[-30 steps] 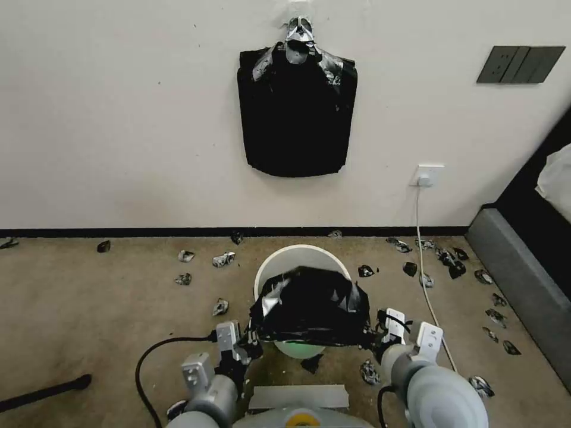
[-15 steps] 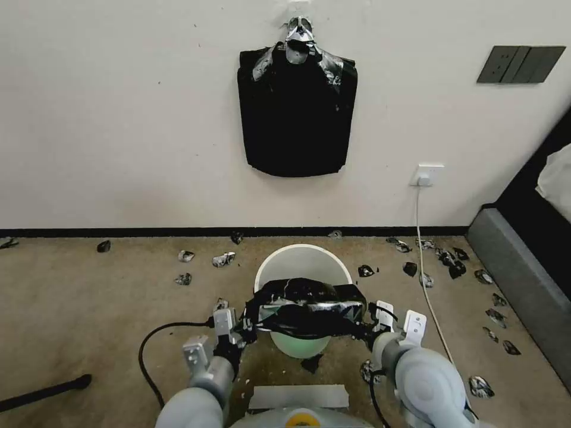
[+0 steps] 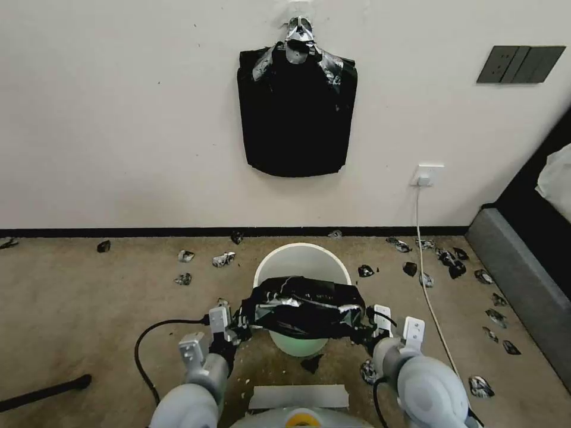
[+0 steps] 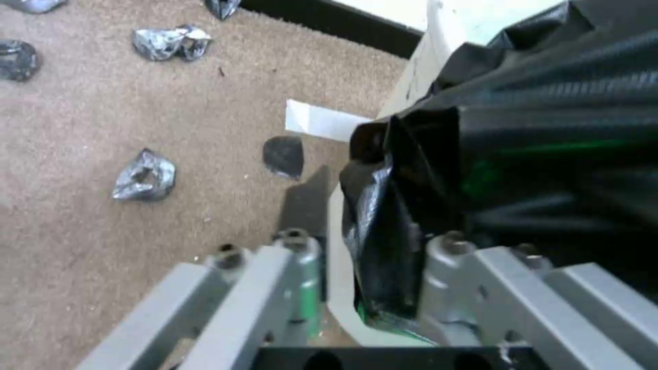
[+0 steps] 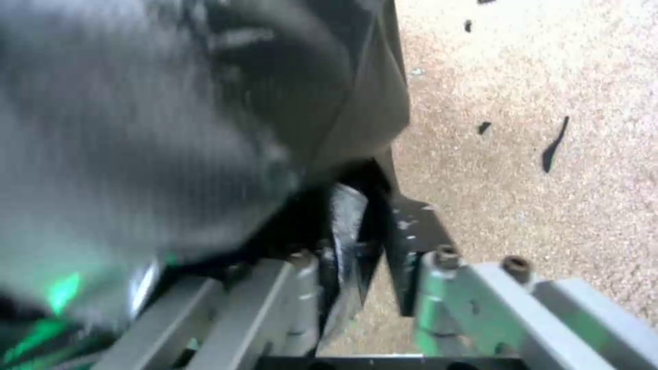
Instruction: Place a trash bag onto the trash bin.
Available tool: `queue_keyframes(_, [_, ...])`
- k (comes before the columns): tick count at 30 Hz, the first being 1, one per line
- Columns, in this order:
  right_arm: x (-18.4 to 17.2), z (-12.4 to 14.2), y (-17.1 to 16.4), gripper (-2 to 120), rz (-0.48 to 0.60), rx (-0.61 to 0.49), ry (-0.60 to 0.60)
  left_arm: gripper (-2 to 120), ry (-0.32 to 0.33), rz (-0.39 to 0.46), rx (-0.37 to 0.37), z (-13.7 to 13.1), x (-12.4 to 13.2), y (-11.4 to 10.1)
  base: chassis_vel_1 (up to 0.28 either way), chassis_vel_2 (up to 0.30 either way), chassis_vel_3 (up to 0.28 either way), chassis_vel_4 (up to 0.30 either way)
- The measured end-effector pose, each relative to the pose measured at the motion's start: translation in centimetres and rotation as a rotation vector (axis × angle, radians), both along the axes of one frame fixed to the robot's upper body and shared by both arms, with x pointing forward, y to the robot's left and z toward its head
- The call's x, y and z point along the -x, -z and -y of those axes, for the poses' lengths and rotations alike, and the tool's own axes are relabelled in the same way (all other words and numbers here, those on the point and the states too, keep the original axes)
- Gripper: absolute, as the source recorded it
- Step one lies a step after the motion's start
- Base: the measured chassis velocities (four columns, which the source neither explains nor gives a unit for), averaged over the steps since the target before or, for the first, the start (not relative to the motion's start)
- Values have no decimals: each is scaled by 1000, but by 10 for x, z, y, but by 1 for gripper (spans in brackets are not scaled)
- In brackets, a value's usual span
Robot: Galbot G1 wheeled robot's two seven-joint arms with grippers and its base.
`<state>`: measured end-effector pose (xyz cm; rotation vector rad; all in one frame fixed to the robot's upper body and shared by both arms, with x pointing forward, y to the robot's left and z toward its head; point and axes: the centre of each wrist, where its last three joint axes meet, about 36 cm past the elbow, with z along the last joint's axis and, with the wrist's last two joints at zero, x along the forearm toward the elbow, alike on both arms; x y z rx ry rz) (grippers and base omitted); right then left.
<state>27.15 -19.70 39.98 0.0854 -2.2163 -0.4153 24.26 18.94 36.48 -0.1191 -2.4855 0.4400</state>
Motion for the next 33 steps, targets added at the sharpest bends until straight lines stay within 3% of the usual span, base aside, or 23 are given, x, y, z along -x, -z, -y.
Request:
queue_keyframes(9, [11,1,-5,53,1,4,-15,52,21,5,-29,-4,4,-3,0,0,0,0])
queue_keyframes(15, [16,1,-9,77,7,11,-18,77,62,33,-54,-8,8,-5,0,0,0,0])
queue_keyframes(18, [19,2,-10,83,10,16,-21,84,77,42,-65,-10,11,-5,0,0,0,0])
queue_keyframes(21, [30,1,-16,98,25,37,-37,99,87,36,-81,-18,18,-5,0,0,0,0])
queue_keyframes(33, [56,4,-38,100,44,56,-54,100,140,78,-118,-35,36,-17,0,0,0,0])
